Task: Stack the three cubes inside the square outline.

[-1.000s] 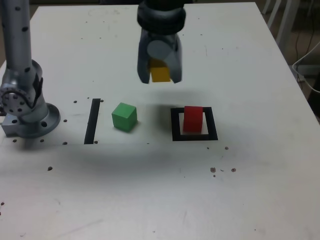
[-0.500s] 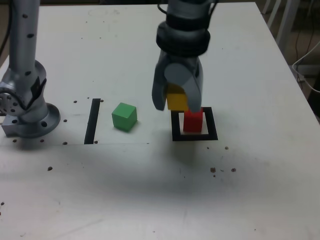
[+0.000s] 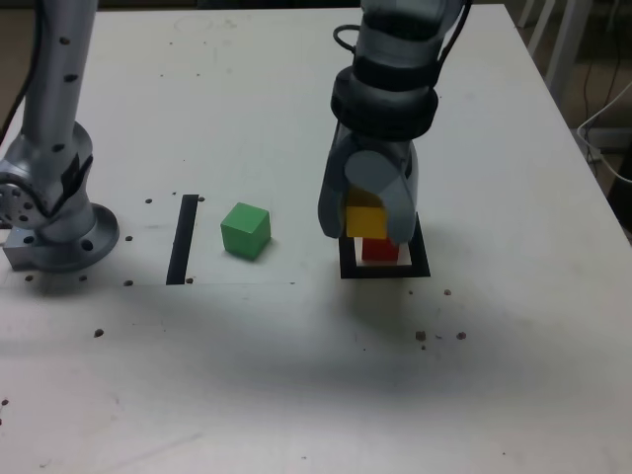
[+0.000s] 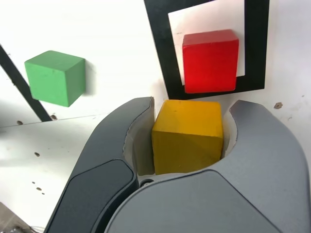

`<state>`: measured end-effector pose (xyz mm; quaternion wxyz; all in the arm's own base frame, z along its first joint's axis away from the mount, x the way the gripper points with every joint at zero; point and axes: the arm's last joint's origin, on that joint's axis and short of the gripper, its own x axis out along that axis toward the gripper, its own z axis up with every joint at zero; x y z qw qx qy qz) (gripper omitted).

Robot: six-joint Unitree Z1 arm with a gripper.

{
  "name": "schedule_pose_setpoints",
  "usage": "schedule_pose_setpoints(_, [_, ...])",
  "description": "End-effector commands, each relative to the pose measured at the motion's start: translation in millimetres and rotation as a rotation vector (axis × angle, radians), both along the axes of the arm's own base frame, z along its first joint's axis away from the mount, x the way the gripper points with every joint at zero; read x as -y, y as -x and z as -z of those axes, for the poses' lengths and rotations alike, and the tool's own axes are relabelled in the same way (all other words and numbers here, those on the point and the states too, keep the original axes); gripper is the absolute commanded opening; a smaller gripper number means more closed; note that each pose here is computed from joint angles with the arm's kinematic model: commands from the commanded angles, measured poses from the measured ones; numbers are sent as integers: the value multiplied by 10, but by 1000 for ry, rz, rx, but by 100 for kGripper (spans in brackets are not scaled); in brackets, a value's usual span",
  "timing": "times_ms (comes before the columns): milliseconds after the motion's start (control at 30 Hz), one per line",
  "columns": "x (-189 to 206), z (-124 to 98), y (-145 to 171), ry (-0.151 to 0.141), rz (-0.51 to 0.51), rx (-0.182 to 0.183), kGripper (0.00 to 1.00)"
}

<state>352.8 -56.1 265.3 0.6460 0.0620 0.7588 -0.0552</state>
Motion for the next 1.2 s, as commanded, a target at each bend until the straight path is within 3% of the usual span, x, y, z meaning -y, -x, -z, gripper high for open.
schedule_pose_setpoints(0, [-21,28,-37,-3,-5,1,24])
schedule_pose_setpoints(367, [-188,102,-124,-15,-28,-3,24])
schedule_pose_setpoints(1033, [-217,233,-153,-7,-30,-21,24])
schedule_pose_setpoints(1100, [-224,252,-155,-6,-31,-24,30])
schedule_pose_setpoints(1167, [-232,265,-155,-6,-32,-26,47])
